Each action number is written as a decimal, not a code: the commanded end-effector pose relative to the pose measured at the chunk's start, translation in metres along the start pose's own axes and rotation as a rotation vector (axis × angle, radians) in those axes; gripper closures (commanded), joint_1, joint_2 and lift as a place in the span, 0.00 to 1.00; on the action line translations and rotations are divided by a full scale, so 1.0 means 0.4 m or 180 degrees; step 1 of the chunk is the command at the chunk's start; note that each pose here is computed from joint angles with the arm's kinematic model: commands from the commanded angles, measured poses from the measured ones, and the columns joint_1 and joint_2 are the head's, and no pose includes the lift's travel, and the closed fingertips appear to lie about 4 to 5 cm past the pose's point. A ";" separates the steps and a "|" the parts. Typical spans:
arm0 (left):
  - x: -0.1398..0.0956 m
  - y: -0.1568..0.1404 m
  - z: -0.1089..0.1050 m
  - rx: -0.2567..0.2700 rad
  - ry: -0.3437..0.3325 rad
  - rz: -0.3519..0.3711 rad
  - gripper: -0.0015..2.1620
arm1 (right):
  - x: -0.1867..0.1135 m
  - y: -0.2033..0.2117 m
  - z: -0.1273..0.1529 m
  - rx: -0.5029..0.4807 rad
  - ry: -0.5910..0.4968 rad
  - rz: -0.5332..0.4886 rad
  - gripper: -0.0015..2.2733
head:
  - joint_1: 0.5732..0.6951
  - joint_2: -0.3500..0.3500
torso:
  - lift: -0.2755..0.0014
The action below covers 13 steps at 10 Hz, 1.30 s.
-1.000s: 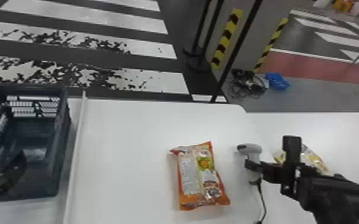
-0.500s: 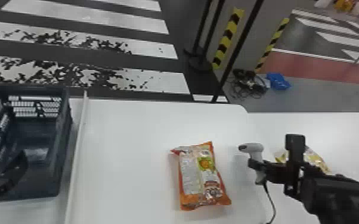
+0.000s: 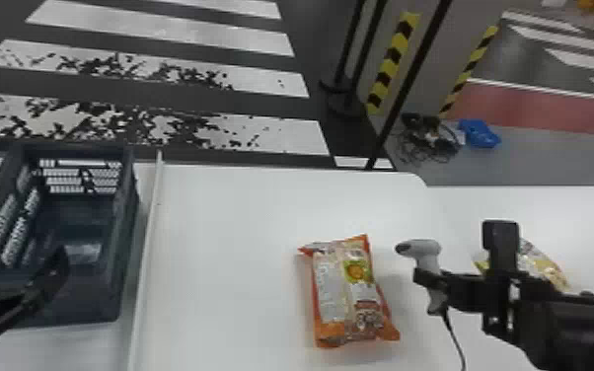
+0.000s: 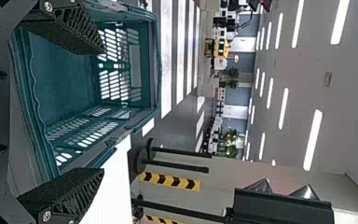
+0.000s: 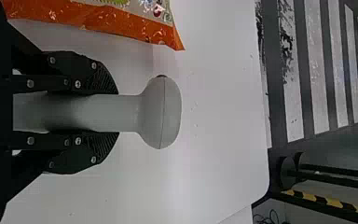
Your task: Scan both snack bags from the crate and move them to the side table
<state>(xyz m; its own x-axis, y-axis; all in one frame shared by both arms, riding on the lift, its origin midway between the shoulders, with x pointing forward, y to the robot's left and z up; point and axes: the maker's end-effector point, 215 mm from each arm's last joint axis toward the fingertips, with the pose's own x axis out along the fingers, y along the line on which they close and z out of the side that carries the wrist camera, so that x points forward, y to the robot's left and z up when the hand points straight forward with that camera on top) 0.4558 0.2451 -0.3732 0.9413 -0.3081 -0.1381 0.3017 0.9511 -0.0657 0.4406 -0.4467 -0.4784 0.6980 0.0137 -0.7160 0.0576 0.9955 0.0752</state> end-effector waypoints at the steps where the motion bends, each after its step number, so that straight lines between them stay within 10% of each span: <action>1: -0.001 0.000 -0.004 -0.0003 0.0009 0.0002 0.05 | -0.016 0.056 -0.008 -0.0026 0.0030 0.0081 0.99 | 1.00 0.14 | 0.64; 13: -0.001 0.003 -0.006 0.0012 0.0020 -0.0009 0.05 | -0.063 0.288 0.003 -0.0356 0.0069 0.0430 0.99 | 1.00 0.34 | 0.64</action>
<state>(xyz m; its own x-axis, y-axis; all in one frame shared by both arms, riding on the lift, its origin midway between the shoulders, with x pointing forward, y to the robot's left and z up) 0.4557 0.2468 -0.3749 0.9398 -0.3101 -0.1434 0.3042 0.9506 -0.0617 0.4299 -0.3339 -0.4504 0.6787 0.1483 -0.7193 -0.1121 0.9888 0.0981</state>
